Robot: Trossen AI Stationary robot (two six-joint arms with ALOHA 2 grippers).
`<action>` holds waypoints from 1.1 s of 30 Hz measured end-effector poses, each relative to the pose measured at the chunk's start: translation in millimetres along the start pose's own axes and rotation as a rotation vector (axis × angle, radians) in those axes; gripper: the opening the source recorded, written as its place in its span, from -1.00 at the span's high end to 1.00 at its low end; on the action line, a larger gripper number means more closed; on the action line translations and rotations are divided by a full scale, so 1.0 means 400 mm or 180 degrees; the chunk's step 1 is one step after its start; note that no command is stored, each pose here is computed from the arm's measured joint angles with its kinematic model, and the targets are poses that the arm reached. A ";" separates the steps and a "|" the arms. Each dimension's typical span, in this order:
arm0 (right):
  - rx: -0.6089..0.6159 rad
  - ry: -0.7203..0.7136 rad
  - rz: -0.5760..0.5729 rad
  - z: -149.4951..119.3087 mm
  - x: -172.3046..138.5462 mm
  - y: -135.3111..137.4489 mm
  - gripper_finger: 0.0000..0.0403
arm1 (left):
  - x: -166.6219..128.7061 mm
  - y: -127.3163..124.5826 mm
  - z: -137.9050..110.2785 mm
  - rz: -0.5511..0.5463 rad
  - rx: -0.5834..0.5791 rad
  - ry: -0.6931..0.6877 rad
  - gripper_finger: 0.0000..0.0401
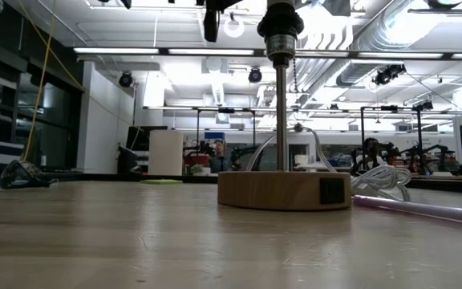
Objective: Screw lightbulb
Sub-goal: Remove the lightbulb from the lamp
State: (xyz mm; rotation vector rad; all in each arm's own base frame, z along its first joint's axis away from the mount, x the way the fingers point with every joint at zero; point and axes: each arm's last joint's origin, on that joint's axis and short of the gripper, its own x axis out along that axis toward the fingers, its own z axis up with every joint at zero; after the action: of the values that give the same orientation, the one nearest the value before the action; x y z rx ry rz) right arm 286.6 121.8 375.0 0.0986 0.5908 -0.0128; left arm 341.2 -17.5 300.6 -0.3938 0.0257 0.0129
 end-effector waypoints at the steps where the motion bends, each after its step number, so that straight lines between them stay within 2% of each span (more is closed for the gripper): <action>1: 0.0004 0.0007 -0.0004 0.000 -0.001 -0.001 1.00 | -0.001 -0.003 -0.001 -0.0008 -0.0009 0.0011 1.00; 9: -0.0071 0.0271 -0.0158 -0.021 -0.021 -0.015 1.00 | -0.058 -0.041 0.020 -0.0069 0.0034 0.0293 1.00; 15: -0.0187 0.0498 -0.0529 -0.042 -0.034 -0.042 1.00 | -0.126 -0.079 0.038 -0.0195 0.0046 0.0576 1.00; 23: -0.0215 0.0823 -0.0710 -0.062 -0.092 -0.086 1.00 | -0.235 -0.124 0.084 -0.0332 0.0046 0.0656 1.00; 25: -0.0140 0.0846 -0.0683 -0.064 -0.109 -0.092 1.00 | -0.269 -0.123 0.100 -0.0208 0.0128 0.0610 1.00; 28: 0.0000 0.0834 -0.0464 -0.062 -0.123 -0.086 1.00 | -0.303 -0.104 0.121 0.0332 0.0359 0.0425 1.00; 30: 0.0065 0.0774 -0.0270 -0.057 -0.123 -0.073 1.00 | -0.302 -0.079 0.129 0.0679 0.0450 0.0344 1.00; 33: 0.0084 0.0594 0.0025 -0.042 -0.111 -0.046 1.00 | -0.268 -0.029 0.129 0.0863 0.0427 0.0394 1.00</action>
State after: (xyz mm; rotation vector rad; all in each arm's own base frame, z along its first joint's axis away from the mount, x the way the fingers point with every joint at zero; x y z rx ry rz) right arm 239.8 104.3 384.2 0.1287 0.7769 -0.0038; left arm 235.5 -9.1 355.7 -0.2542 0.2011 0.2532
